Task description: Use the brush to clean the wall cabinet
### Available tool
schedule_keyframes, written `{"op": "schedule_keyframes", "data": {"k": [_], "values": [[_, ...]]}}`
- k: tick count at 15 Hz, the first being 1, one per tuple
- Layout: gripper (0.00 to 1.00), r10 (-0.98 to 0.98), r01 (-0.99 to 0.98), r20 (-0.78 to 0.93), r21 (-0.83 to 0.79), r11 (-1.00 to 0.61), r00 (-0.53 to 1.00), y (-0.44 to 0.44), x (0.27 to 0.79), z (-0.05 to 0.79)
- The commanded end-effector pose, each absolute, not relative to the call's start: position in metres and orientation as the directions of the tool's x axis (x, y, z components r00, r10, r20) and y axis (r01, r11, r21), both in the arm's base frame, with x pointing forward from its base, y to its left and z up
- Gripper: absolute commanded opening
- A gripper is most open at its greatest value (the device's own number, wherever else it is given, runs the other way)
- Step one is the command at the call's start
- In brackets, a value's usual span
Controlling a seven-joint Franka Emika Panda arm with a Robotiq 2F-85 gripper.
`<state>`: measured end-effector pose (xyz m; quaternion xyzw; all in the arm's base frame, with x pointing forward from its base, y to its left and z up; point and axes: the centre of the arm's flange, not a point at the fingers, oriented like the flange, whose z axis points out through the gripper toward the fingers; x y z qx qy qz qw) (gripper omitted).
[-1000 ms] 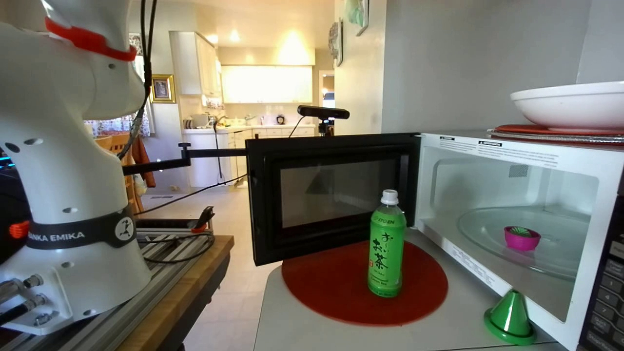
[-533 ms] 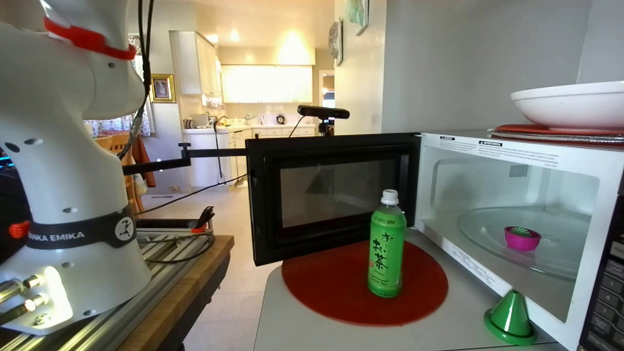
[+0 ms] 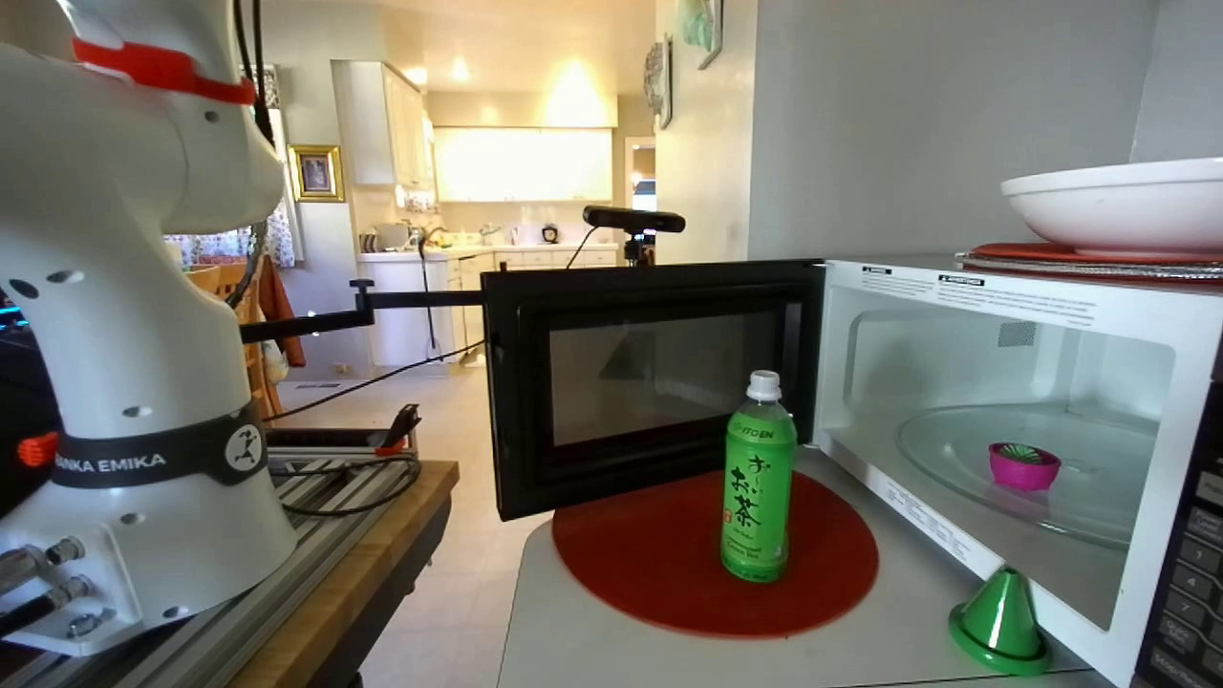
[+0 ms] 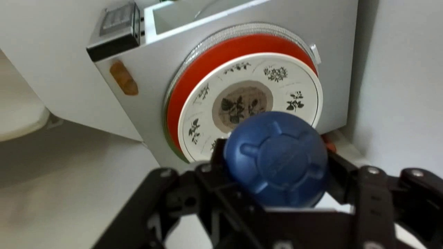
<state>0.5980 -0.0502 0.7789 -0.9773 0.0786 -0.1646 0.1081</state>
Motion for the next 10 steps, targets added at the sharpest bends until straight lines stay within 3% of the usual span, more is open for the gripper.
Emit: {"op": "schedule_keyframes", "data": {"k": [1,10], "values": [[0.35,-0.224,-0.169,0.198,-0.261,-0.950,0.954,-0.050,0.563,0.735],[0.35,-0.292,-0.283,0.004,-0.241,-0.928,0.956,-0.063,0.526,0.629]]}}
